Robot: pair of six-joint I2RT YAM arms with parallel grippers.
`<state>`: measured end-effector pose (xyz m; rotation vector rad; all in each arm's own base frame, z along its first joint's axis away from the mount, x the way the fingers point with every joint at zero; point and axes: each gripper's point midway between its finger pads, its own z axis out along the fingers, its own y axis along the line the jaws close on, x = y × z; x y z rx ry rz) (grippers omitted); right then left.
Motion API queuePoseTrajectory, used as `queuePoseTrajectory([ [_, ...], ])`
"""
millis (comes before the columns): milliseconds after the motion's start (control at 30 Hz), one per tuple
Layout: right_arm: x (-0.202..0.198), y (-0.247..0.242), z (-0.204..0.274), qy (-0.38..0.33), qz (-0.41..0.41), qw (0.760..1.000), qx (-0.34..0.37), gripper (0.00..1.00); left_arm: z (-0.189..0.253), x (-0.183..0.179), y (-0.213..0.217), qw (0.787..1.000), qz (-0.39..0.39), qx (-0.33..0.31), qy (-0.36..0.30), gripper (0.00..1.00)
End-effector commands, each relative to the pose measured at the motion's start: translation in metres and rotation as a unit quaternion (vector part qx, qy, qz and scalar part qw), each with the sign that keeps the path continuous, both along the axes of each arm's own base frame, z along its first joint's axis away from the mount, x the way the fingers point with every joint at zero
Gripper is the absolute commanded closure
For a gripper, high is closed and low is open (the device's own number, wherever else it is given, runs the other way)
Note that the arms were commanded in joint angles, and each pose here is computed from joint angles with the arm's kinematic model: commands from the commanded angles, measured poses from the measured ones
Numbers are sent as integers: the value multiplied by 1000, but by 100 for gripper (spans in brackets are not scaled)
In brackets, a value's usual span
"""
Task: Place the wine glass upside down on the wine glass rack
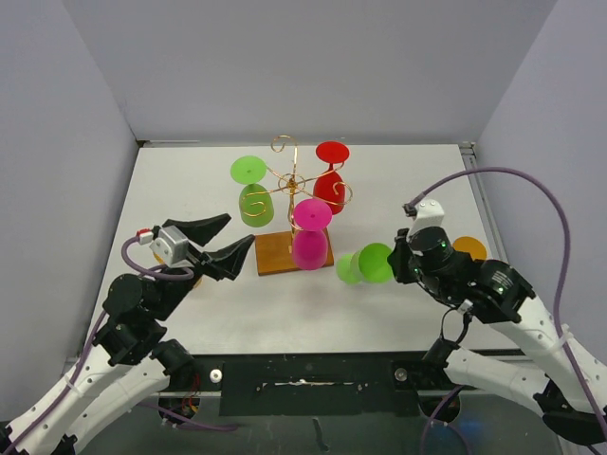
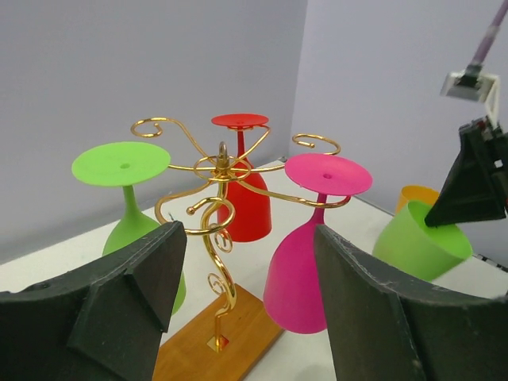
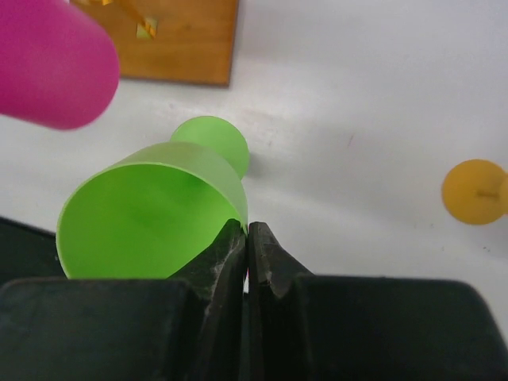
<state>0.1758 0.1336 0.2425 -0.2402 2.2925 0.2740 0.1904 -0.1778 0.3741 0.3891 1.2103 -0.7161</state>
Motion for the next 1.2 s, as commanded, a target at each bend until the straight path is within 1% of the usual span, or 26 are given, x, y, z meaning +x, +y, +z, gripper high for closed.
queuePoseTrajectory([
  [0, 29, -28, 84, -152, -102, 981, 64, 100, 50, -4, 7, 997, -3, -76, 4, 35],
  [133, 37, -41, 146, -241, -142, 951, 129, 100, 71, -4, 1, 994, -21, -96, 40, 35],
  [200, 39, -46, 168, -273, -152, 937, 153, 100, 80, -3, 0, 992, -25, -112, 51, 35],
  [367, 41, -50, 210, -327, -161, 910, 197, 100, 99, 1, 4, 984, -18, -164, 74, 34],
  [467, 41, -47, 229, -355, -153, 895, 224, 100, 108, 0, 5, 979, -23, -187, 74, 35],
  [533, 40, -38, 242, -376, -125, 884, 247, 100, 116, -3, 5, 976, -34, -204, 69, 34],
  [700, 37, 3, 271, -423, -31, 855, 297, 100, 139, -7, 4, 959, -64, -267, 71, 34],
  [767, 40, 17, 276, -437, -11, 843, 314, 100, 145, -4, -1, 953, -74, -283, 80, 35],
  [833, 42, 30, 284, -458, 9, 824, 333, 100, 150, -1, -5, 945, -83, -301, 94, 36],
  [967, 42, 64, 299, -485, 68, 789, 372, 100, 158, 9, -9, 920, -93, -355, 138, 36],
  [1067, 42, 89, 305, -502, 111, 763, 393, 100, 163, 14, -15, 907, -106, -379, 152, 36],
  [1167, 42, 108, 304, -508, 140, 749, 401, 100, 167, 20, -18, 897, -111, -399, 157, 36],
])
